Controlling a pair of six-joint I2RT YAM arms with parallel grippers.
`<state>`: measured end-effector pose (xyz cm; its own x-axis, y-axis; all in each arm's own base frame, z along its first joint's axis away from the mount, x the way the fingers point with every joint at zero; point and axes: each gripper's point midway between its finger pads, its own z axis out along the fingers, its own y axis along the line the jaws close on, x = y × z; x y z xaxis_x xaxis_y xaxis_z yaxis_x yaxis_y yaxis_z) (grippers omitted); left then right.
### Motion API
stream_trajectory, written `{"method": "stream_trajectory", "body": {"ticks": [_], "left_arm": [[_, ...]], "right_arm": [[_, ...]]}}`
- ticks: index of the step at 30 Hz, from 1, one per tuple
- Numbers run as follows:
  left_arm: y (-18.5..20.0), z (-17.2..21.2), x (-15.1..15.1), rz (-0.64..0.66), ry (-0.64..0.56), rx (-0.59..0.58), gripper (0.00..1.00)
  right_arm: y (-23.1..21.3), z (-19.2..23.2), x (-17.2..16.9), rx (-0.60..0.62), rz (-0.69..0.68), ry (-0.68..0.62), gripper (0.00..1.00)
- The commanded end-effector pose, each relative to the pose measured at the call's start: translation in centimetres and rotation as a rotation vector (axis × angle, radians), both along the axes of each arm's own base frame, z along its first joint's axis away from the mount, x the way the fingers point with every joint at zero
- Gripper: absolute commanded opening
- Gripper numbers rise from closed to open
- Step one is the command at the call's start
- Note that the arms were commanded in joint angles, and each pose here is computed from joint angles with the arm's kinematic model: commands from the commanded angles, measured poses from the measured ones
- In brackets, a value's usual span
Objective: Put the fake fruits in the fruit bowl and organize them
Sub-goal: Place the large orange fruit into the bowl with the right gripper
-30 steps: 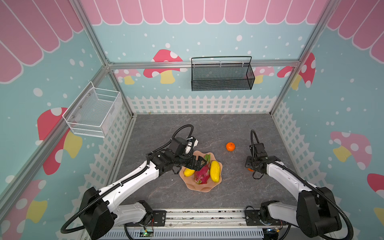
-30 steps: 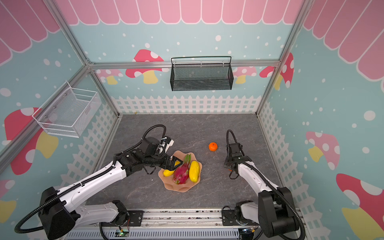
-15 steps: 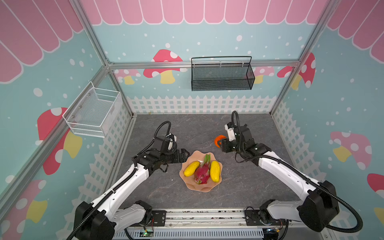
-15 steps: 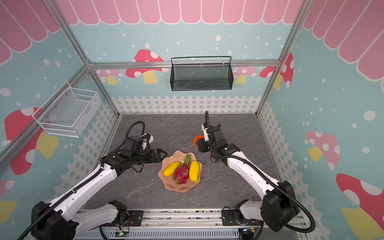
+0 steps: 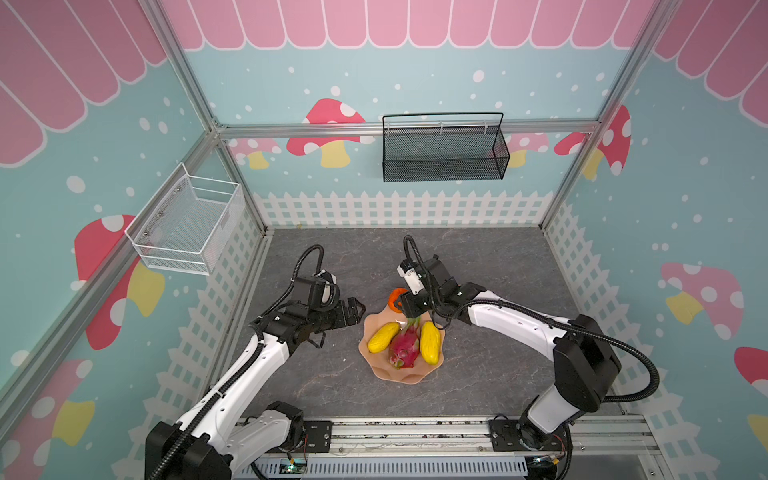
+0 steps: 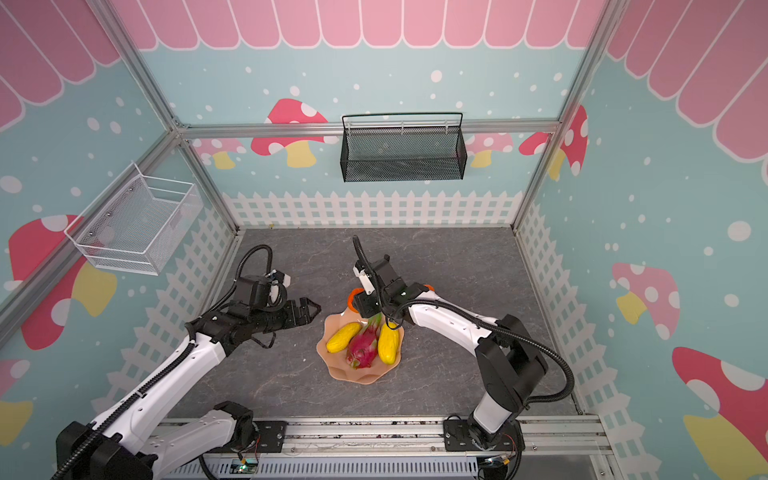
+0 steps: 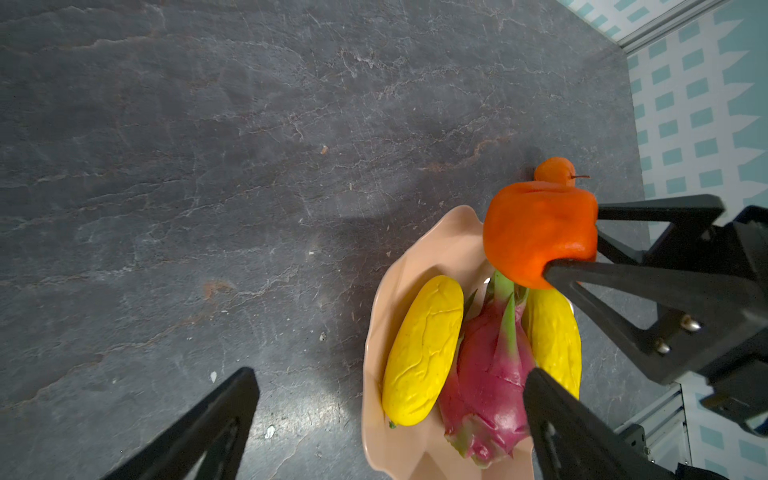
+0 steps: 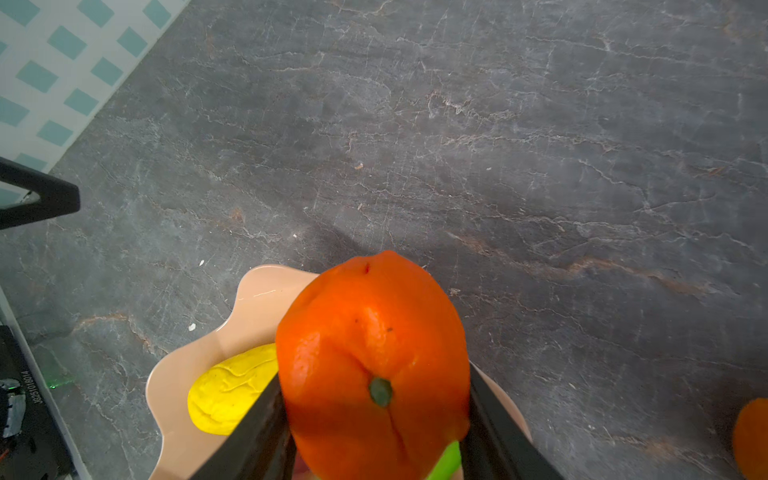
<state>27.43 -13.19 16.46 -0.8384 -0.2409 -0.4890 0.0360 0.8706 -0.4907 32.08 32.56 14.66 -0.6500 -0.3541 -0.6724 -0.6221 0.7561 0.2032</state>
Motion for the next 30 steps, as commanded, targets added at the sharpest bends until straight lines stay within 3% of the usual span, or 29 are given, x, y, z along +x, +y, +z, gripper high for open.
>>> {"method": "stream_trajectory", "body": {"ticks": [1,19,30], "left_arm": [[0.3,-0.7,-0.8,0.0,0.031,-0.001,1.0],[-0.3,-0.8,-1.2,-0.036,0.042,-0.025,1.0],[-0.6,-0.5,-1.4,-0.051,0.035,-0.041,1.0]], "right_arm": [[1.5,0.6,0.1,0.004,0.039,-0.031,0.54],[1.9,-3.5,-0.8,-0.104,0.065,0.014,0.58],[1.9,-2.6,-1.3,-0.105,0.081,-0.004,0.71]]}}
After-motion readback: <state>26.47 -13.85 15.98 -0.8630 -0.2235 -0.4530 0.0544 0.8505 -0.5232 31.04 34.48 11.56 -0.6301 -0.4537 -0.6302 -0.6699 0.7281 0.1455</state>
